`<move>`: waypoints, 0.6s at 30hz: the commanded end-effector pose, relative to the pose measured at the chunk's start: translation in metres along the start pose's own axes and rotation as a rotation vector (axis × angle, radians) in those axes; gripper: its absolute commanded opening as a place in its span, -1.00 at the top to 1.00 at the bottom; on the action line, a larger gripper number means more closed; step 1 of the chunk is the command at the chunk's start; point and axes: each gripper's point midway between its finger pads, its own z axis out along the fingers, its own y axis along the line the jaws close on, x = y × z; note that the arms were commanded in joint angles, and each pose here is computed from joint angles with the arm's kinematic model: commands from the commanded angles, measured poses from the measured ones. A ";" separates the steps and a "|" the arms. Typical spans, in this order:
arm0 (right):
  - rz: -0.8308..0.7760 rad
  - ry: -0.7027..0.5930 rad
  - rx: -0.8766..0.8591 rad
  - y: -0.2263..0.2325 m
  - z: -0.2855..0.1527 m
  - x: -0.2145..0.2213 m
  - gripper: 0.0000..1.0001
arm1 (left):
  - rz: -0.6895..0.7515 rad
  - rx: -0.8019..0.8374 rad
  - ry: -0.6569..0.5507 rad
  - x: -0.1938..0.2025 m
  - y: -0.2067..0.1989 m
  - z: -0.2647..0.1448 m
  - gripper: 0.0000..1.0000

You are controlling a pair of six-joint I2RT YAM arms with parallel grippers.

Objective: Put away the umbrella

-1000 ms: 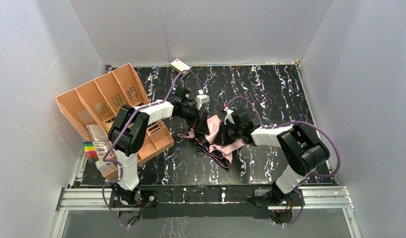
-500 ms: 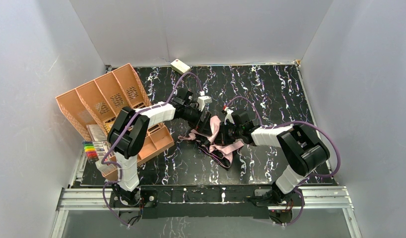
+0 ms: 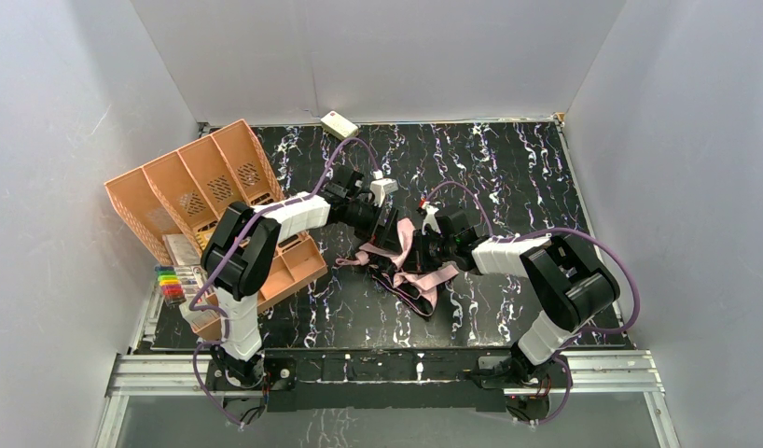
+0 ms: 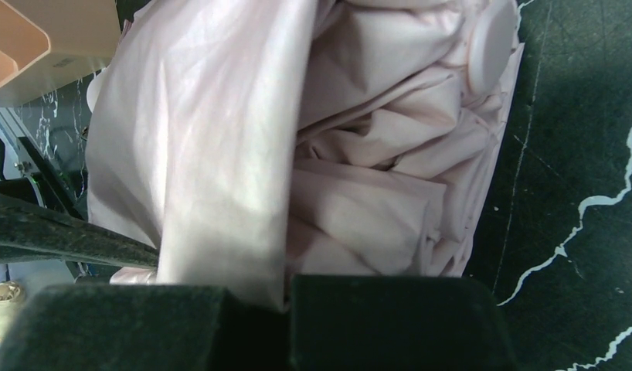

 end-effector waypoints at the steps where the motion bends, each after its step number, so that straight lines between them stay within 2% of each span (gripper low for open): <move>1: 0.067 0.173 0.156 -0.042 -0.004 0.061 1.00 | -0.025 0.141 0.004 -0.012 -0.046 -0.007 -0.97; 12: 0.069 0.172 0.153 -0.041 -0.003 0.060 1.00 | -0.027 0.156 0.021 -0.011 -0.048 -0.009 -0.97; 18: 0.069 0.178 0.154 -0.041 -0.003 0.061 1.00 | 0.001 0.091 0.100 0.013 -0.042 0.000 -0.97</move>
